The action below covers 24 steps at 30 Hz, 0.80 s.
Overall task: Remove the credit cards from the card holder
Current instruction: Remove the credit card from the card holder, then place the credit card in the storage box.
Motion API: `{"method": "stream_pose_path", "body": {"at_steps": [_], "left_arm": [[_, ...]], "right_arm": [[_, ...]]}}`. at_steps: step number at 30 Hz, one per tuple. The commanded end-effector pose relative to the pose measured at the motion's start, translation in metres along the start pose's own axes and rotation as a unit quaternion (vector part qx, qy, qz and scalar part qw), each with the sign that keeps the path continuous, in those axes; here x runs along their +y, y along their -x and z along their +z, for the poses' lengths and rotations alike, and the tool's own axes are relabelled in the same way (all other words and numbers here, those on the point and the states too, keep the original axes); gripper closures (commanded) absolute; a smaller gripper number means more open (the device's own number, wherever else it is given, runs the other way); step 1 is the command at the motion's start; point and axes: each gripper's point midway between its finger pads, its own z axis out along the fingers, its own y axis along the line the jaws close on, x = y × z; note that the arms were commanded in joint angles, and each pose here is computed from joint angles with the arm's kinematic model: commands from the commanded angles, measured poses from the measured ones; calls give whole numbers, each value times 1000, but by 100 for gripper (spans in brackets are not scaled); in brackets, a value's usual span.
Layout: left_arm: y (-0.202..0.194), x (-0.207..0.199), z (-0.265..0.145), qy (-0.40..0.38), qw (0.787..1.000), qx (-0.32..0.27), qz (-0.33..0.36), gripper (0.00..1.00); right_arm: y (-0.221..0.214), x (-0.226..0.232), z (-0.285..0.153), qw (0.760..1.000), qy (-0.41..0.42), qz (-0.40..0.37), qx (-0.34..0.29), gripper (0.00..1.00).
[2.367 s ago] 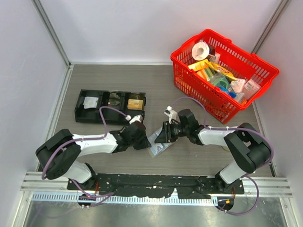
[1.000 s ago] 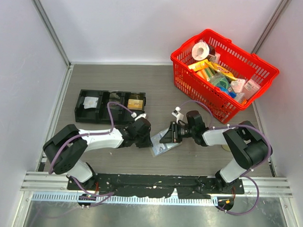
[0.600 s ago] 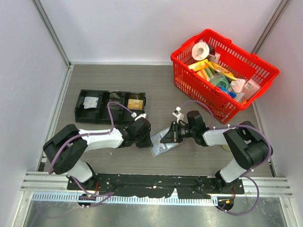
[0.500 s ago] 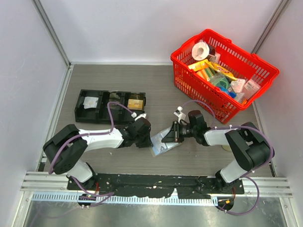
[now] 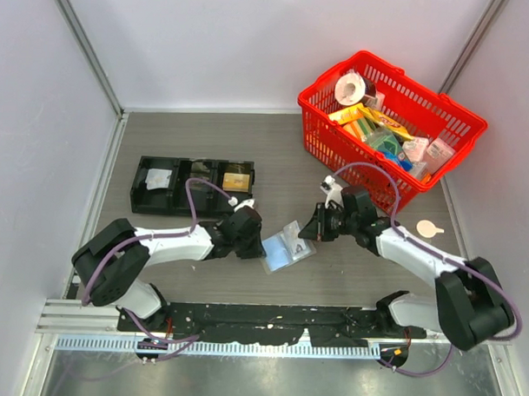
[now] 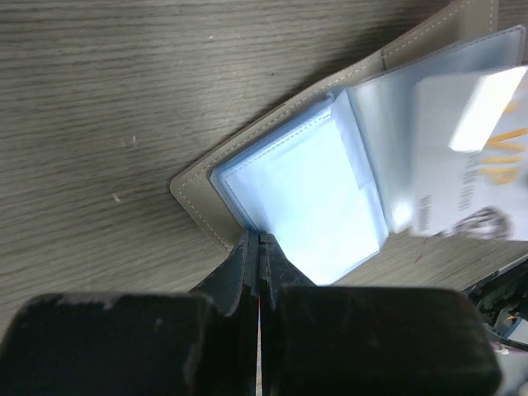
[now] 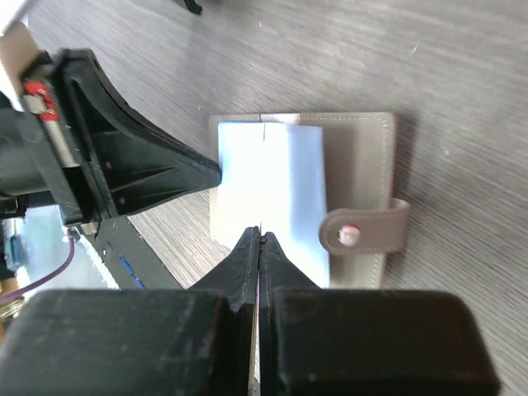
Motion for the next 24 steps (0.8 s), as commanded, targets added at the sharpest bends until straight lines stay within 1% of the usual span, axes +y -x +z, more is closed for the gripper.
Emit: {"method": "stream_pose_path", "body": {"at_steps": [1, 2, 5, 8, 11, 13, 15, 16, 18, 20, 24], "left_arm": [[-11, 27, -12, 37, 999, 7, 32, 99], [-6, 22, -16, 26, 999, -2, 35, 95], [12, 2, -32, -14, 998, -33, 55, 73], [36, -19, -58, -56, 991, -76, 91, 50], [56, -40, -89, -103, 976, -121, 147, 25], [65, -54, -110, -138, 962, -141, 190, 15], [70, -67, -130, -171, 941, -160, 245, 8], [70, -74, -138, -188, 933, -163, 259, 6], [70, -85, -154, -216, 912, -168, 305, 5], [71, -96, -167, -240, 895, -173, 334, 4], [67, -111, -184, -287, 864, -177, 373, 4]], "right_arm": [[31, 7, -31, 996, -57, -56, -45, 99], [35, 10, -35, 995, -59, -63, -47, 99], [43, 29, -48, 994, -41, -88, -57, 99], [48, 50, -61, 991, -13, -118, -56, 99], [51, 68, -75, 987, 10, -147, -60, 99], [50, 89, -85, 982, 50, -173, -57, 99], [47, 106, -94, 976, 89, -193, -53, 99], [47, 112, -96, 973, 101, -200, -57, 99], [44, 130, -106, 963, 140, -220, -62, 99], [42, 143, -114, 954, 169, -239, -69, 99], [31, 166, -127, 931, 230, -274, -72, 99]]}}
